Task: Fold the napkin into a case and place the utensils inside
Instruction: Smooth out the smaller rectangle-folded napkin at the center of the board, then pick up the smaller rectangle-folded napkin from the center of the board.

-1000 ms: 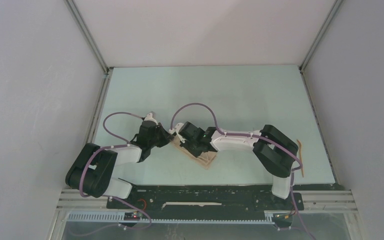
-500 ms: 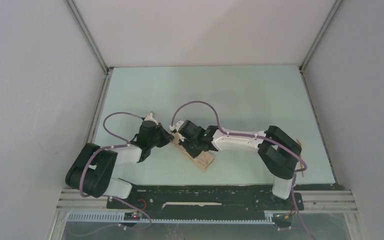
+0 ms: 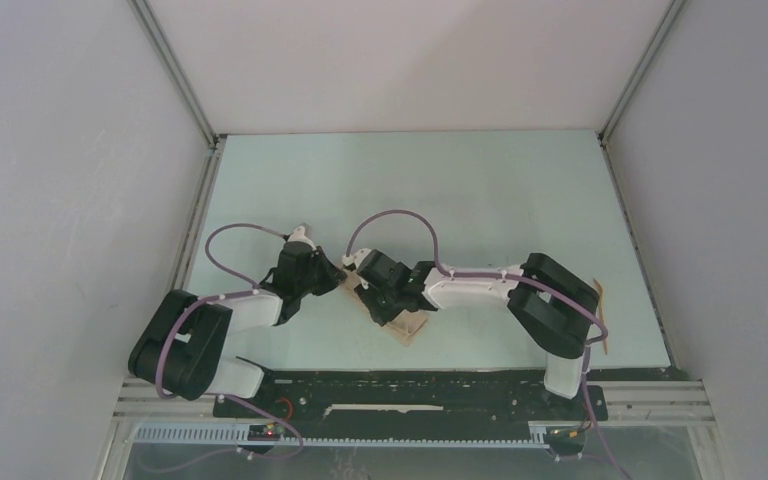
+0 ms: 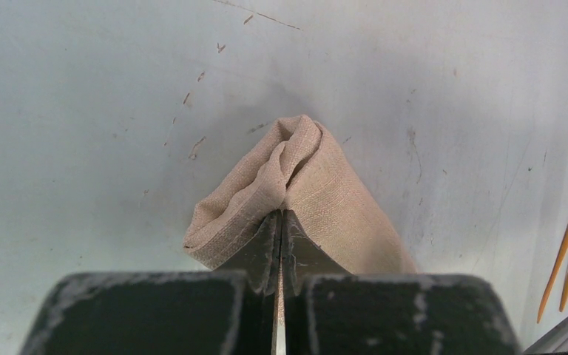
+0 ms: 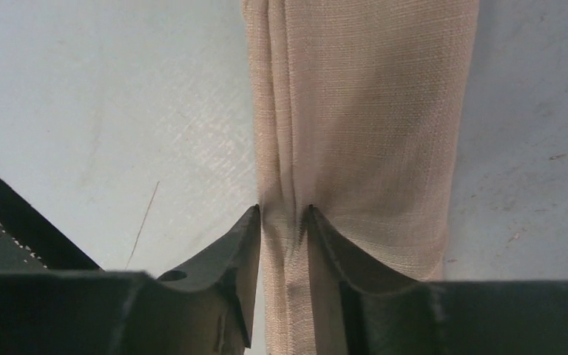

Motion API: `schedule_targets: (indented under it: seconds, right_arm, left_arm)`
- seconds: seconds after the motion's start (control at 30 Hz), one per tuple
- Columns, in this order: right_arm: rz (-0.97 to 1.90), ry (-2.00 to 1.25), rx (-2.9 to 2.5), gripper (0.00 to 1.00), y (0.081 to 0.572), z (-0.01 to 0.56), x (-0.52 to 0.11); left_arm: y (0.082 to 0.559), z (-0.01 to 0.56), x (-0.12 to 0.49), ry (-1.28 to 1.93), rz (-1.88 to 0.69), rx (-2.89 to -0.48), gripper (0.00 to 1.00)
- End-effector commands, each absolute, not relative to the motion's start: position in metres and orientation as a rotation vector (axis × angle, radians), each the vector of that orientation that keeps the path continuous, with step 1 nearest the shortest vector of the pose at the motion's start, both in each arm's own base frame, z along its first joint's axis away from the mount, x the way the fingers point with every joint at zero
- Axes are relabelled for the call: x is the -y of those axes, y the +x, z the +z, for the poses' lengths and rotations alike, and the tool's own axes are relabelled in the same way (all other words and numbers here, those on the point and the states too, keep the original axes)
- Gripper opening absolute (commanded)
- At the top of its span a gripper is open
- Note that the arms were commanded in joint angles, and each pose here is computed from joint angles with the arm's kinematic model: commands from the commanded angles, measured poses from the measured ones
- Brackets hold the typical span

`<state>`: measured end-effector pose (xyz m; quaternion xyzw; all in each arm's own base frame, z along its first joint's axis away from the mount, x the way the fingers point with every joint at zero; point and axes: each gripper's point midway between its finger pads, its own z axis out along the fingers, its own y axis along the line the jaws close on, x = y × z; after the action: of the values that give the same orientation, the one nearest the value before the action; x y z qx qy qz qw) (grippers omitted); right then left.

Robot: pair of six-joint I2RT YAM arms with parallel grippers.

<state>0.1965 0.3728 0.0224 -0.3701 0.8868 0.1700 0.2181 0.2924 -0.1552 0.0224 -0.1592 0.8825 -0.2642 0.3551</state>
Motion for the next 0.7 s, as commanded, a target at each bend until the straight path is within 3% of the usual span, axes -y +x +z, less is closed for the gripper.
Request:
schedule_targets:
  seconds: [0.0, 0.13, 0.27, 0.47, 0.67]
  right_arm:
    - [0.533, -0.999, -2.469, 0.42, 0.174, 0.021, -0.377]
    - [0.364, -1.037, -2.387, 0.54, 0.176, 0.016, -0.374]
    - [0.186, -1.037, -2.327, 0.54, 0.181, 0.006, -0.366]
    - [-0.015, -0.964, -2.314, 0.38, 0.195, -0.002, -0.344]
    - [-0.093, -0.963, -2.257, 0.09, 0.202, -0.002, -0.342]
  left_arm:
    - [0.271, -0.007, 0.132, -0.414, -0.521, -2.402, 0.00]
    - [0.270, -0.008, 0.132, -0.413, -0.520, -2.403, 0.00]
    - [0.271, -0.005, 0.132, -0.411, -0.522, -2.393, 0.00]
    - [0.272, 0.001, 0.129, -0.400, -0.501, -2.379, 0.00]
    - [0.273, 0.011, 0.129, -0.391, -0.508, -2.361, 0.02]
